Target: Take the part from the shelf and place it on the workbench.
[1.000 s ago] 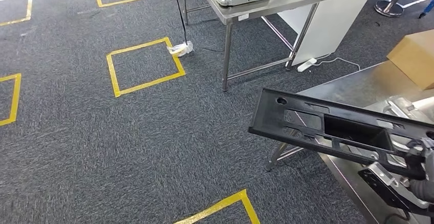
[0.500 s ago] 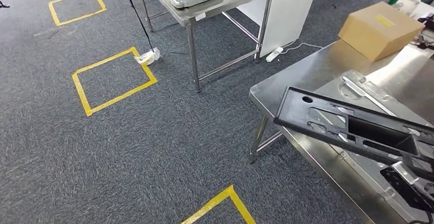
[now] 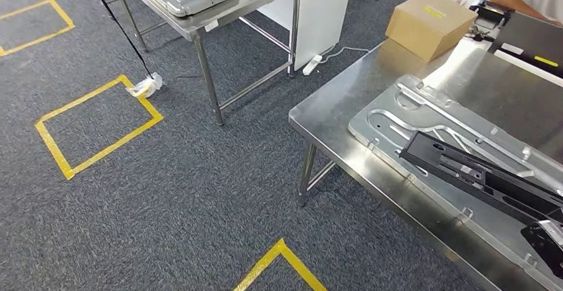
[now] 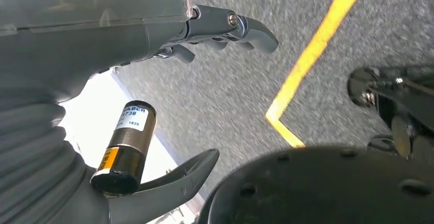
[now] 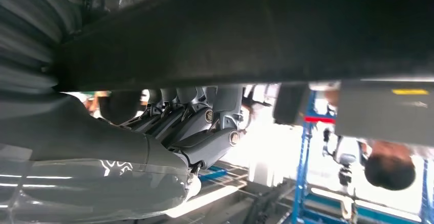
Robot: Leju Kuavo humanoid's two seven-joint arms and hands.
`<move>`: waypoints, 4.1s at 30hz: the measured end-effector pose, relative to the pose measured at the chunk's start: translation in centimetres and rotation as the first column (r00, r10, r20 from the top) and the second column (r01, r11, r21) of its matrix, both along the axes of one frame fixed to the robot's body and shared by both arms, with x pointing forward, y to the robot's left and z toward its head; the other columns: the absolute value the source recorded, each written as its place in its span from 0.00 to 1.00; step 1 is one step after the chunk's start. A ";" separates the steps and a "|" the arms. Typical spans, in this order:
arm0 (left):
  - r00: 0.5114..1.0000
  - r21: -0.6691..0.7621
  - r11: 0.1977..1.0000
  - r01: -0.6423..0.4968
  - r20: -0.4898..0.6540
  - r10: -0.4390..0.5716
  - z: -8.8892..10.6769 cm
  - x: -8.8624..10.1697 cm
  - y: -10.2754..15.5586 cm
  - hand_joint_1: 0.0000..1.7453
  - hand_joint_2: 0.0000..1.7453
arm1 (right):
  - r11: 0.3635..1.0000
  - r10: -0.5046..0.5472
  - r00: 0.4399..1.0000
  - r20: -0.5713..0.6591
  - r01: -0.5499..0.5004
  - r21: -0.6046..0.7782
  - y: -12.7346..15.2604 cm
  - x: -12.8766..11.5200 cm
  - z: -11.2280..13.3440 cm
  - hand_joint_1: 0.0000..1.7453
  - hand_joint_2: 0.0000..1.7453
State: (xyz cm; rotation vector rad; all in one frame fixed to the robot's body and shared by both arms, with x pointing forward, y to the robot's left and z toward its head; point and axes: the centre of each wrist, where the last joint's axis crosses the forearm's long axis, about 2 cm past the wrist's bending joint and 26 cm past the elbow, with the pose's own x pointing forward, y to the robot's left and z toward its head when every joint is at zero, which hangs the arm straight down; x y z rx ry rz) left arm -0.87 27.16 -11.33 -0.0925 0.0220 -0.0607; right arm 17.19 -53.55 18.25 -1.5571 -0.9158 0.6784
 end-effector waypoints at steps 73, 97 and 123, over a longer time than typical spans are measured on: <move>1.000 -0.008 1.000 -0.012 -0.027 0.012 0.0 0.5 0.8 0.00 0.00 | 0.943 0.311 0.944 0.106 -0.293 -0.156 11.8 13.5 2.8 0.00 0.00; 0.999 -0.001 1.000 -0.019 -0.041 0.019 0.0 0.3 -0.1 0.00 0.00 | 0.386 0.914 0.336 0.227 -0.891 -0.239 28.3 7.6 4.9 0.00 1.00; 0.997 -0.012 1.000 -0.023 -0.070 0.022 0.0 -0.3 -0.5 0.00 0.00 | 0.500 0.743 0.665 -0.069 -0.484 0.718 26.8 -4.5 -15.2 0.00 1.00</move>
